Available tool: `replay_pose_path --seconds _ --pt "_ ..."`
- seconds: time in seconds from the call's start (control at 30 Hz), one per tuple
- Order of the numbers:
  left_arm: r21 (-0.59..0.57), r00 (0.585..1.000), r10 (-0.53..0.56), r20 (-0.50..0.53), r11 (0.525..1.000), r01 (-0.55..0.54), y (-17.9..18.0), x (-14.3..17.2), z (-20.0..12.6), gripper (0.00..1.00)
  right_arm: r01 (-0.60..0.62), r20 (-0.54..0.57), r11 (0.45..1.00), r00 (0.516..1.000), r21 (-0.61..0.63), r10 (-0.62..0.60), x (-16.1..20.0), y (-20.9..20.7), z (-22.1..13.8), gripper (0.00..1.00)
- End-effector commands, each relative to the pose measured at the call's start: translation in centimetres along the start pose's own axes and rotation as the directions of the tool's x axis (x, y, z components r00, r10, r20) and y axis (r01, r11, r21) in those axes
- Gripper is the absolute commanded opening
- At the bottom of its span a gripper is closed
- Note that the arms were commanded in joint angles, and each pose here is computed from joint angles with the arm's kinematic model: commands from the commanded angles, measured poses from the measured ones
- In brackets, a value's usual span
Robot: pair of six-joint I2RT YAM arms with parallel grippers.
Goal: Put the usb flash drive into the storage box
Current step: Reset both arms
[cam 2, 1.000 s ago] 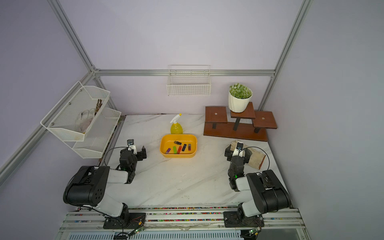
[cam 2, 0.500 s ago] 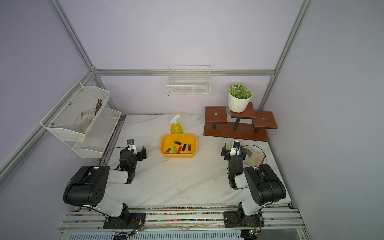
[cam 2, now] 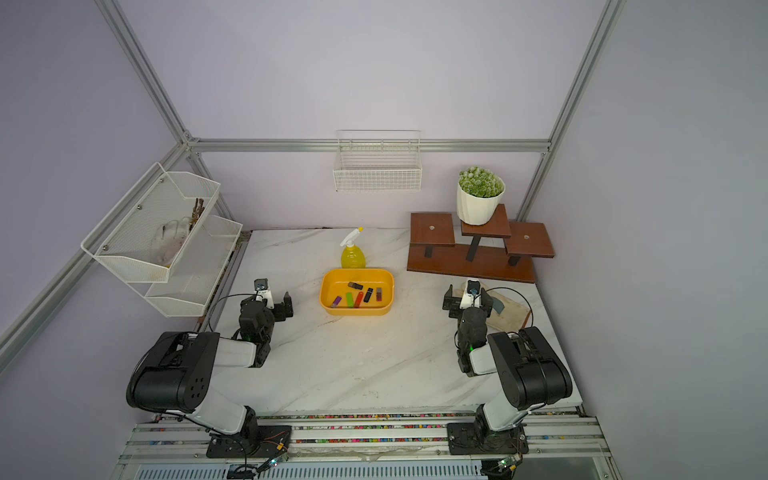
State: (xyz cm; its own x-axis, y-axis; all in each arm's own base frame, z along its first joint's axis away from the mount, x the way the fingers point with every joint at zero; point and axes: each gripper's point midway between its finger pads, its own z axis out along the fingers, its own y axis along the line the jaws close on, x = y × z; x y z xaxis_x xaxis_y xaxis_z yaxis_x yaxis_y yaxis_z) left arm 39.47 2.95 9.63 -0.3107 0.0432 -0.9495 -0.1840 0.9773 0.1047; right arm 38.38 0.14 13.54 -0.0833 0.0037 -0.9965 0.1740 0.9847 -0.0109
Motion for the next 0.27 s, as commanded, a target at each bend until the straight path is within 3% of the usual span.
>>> replay_pose_path --seconds 0.0,0.23 --pt "0.004 0.998 -0.004 0.056 1.000 0.003 0.09 -1.75 0.08 1.00 -0.010 -0.008 1.000 1.000 -0.010 0.010 0.08 0.11 0.27 0.99" --pt "0.003 0.998 -0.004 0.057 1.000 0.004 0.13 -1.78 0.08 1.00 -0.014 0.011 1.000 1.000 -0.007 0.014 -0.17 -0.06 -0.07 0.99"
